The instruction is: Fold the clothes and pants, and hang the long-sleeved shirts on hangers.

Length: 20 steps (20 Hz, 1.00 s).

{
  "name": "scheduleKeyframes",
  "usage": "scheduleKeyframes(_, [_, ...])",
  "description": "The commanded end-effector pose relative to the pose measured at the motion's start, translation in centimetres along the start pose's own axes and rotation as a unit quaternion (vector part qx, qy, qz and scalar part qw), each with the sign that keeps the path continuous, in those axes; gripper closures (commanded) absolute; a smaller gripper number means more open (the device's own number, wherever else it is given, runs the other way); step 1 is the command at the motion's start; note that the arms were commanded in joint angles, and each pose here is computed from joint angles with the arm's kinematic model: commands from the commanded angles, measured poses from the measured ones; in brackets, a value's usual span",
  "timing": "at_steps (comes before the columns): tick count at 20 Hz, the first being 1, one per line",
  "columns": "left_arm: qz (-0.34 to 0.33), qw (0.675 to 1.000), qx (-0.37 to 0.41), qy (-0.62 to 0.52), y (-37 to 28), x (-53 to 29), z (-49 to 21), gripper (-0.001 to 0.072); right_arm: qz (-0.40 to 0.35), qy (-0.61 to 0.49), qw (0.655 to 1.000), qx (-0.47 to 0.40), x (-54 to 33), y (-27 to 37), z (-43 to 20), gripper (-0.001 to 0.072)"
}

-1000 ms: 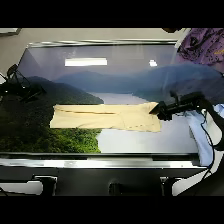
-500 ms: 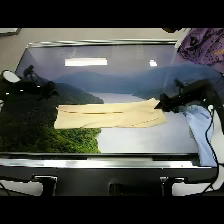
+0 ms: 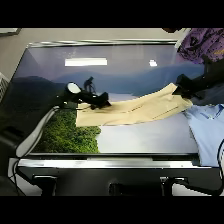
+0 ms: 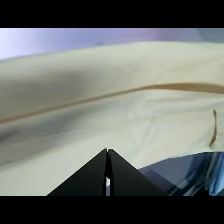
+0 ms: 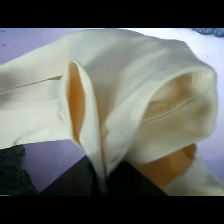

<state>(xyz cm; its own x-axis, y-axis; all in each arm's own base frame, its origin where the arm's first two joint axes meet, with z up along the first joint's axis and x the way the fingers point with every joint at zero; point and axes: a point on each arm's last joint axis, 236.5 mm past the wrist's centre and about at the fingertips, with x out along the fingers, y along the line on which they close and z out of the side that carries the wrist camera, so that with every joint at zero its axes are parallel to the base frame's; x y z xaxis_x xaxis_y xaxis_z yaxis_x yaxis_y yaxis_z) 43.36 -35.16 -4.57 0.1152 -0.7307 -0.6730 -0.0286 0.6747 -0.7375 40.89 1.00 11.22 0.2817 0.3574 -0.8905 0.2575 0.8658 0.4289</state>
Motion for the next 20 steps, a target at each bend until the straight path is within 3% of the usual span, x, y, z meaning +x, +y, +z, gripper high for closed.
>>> scheduleKeyframes(1, [-0.066,0.998,-0.009,0.023,-6.6,7.2,-4.6,0.0694,-0.012,-0.007,1.0,0.014,-2.7,0.6,-0.3,0.068])
scheduleKeyframes(5, [-0.098,0.993,-0.002,0.065,-11.2,13.0,-9.0,0.0694,-0.013,-0.002,1.0,0.013,-3.0,0.7,-0.6,0.068])
scheduleKeyframes(9, [-0.091,0.992,-0.055,0.067,-11.2,16.9,-10.5,0.0694,-0.012,-0.001,1.0,0.013,-3.0,0.7,-0.6,0.068])
scheduleKeyframes(14, [-0.092,0.992,-0.044,0.07,-11.1,15.9,-9.9,0.0695,-0.013,0.002,1.0,0.013,-3.0,0.7,-0.7,0.068])
scheduleKeyframes(17, [-0.044,0.995,0.015,0.093,-8.8,11.5,-8.0,0.0696,-0.008,-0.014,1.0,0.01,-2.9,1.0,0.0,0.068])
scheduleKeyframes(20, [0.063,0.993,0.066,0.072,-4.1,3.2,-3.2,0.0696,0.017,-0.022,1.0,-0.002,-2.2,3.9,0.1,0.0681])
